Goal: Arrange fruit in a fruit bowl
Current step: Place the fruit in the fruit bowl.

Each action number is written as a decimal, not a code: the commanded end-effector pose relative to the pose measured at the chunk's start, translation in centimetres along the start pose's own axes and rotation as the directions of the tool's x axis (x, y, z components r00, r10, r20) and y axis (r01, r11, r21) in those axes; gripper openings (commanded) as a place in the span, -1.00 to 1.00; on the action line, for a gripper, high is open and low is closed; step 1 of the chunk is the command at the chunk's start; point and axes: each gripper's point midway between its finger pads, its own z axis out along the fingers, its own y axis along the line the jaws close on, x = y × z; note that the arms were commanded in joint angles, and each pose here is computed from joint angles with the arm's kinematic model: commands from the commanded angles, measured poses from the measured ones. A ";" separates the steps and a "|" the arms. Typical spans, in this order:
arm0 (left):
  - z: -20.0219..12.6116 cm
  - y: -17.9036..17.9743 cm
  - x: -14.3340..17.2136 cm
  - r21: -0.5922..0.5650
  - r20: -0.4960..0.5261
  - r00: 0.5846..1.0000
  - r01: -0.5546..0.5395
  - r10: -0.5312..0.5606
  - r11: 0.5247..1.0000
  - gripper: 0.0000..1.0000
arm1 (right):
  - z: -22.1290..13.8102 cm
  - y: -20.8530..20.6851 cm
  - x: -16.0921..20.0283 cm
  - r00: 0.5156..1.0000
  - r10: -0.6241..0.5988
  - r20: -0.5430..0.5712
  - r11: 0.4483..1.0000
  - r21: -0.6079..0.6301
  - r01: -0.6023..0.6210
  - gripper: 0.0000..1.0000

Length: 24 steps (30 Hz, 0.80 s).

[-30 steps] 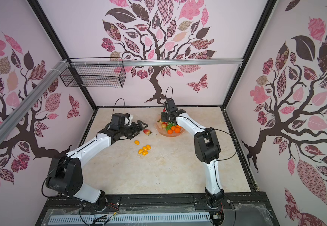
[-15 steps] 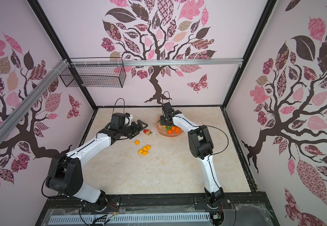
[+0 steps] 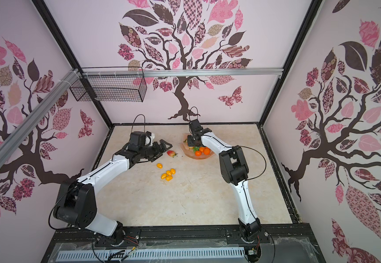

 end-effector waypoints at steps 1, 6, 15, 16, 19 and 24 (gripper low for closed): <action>-0.6 -1.0 -0.5 0.016 0.017 0.999 -0.027 0.026 1.000 0.96 | -1.0 -0.2 -0.9 1.000 -0.004 0.011 1.000 0.011 0.004 -0.70; -1.1 -1.1 -0.3 0.016 0.017 0.999 -0.031 0.031 0.999 0.96 | -2.6 -0.1 -1.3 1.000 -0.005 0.030 1.000 0.006 0.005 -0.55; -3.8 -0.9 0.4 -0.026 0.059 0.995 -0.085 0.086 0.996 0.96 | -8.5 -0.5 -2.3 0.987 0.021 0.162 1.000 -0.011 -0.020 -0.17; -4.2 -0.8 0.5 -0.032 0.065 0.994 -0.089 0.091 0.996 0.96 | -9.0 -0.6 -2.0 0.985 0.032 0.171 0.999 -0.015 -0.030 -0.16; -5.2 -0.1 1.1 -0.048 0.082 0.992 -0.090 0.094 0.995 0.96 | -10.1 -0.6 -0.8 0.981 0.061 0.184 0.998 -0.029 -0.057 -0.15; -6.6 1.2 1.8 -0.070 0.102 0.992 -0.068 0.074 0.995 0.96 | -10.7 0.9 0.9 0.983 0.037 0.177 0.999 -0.036 -0.031 -0.13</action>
